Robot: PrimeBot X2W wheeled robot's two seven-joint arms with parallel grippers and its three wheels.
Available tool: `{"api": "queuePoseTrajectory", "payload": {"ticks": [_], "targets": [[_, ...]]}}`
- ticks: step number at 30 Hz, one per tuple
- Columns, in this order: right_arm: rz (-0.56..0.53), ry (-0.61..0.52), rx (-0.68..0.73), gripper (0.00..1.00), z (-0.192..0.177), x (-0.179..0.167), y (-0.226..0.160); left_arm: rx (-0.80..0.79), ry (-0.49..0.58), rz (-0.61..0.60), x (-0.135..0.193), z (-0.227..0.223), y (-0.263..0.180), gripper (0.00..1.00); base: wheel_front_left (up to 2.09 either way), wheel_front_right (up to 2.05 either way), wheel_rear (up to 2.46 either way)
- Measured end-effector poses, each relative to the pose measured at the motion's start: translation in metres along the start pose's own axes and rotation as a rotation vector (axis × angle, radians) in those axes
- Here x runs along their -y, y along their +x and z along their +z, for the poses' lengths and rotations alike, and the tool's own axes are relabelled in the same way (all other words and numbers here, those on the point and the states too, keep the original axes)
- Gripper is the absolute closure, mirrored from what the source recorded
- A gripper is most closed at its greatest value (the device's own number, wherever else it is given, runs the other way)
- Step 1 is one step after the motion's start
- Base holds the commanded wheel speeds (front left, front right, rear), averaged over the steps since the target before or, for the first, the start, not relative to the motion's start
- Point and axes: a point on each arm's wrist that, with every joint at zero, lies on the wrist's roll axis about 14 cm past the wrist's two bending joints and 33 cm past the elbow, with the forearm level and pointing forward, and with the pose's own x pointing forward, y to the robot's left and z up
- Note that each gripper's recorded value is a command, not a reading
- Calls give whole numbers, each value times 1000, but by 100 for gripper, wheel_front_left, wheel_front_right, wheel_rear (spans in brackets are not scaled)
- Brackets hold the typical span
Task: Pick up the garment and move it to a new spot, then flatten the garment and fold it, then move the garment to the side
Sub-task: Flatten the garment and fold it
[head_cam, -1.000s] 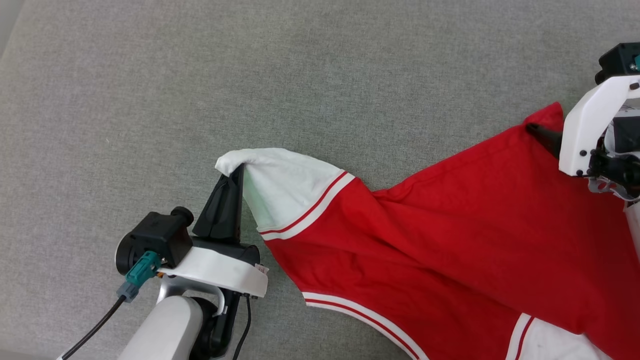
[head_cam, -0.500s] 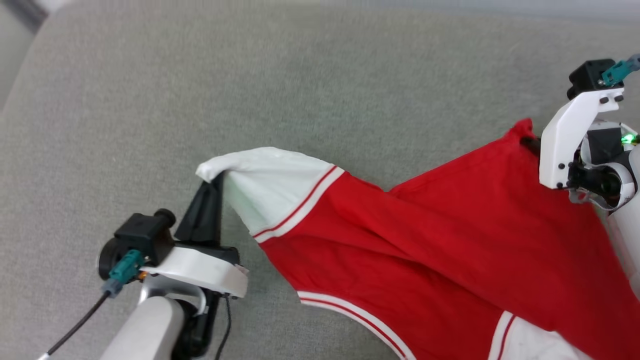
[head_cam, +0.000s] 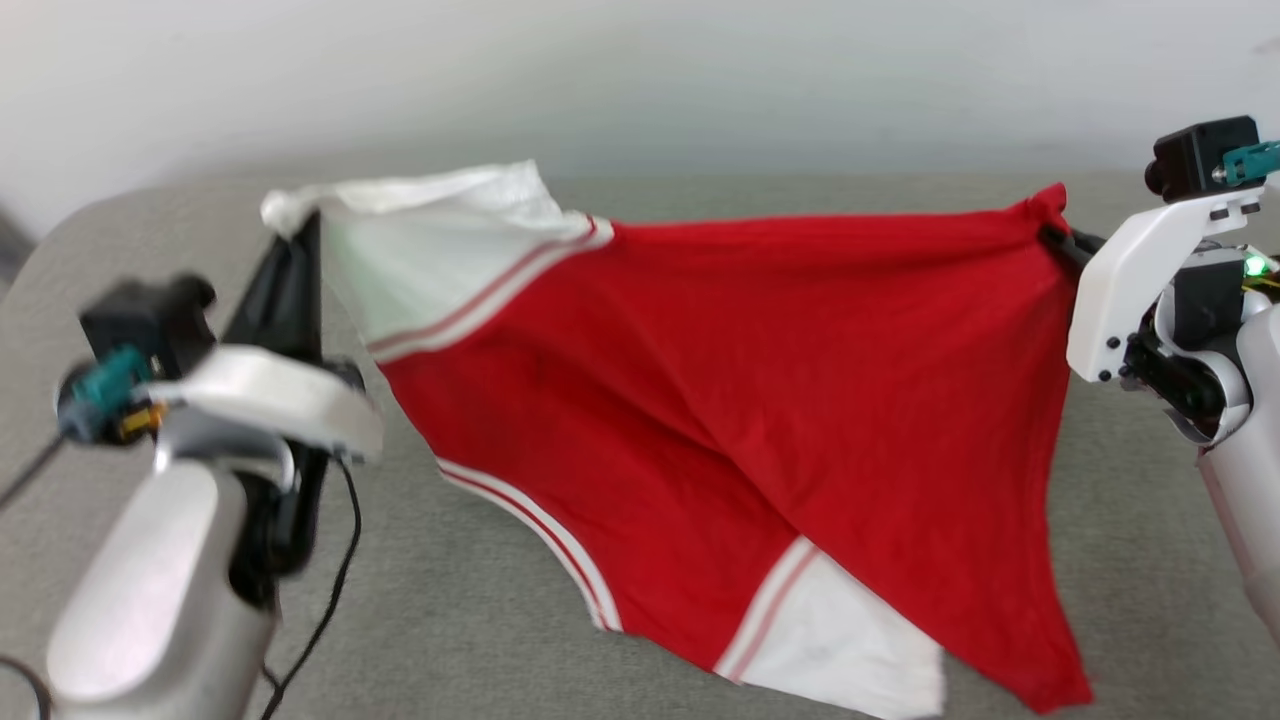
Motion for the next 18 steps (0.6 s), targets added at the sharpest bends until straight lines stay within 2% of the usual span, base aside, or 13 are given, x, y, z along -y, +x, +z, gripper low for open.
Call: {"api": "queuePoseTrajectory", "payload": {"ticks": [5, 8, 18], "targets": [[-40, 20, 64, 100, 18, 13, -13, 41, -54, -64, 21, 24, 37, 100, 0, 0, 0], [-53, 15, 124, 100, 41, 20, -8, 66, -45, -88, 24, 36, 62, 100, 0, 0, 0], [-71, -62, 428, 100, 156, 30, 27, 247, 48, -124, 25, 100, 162, 100, 0, 0, 0]]}}
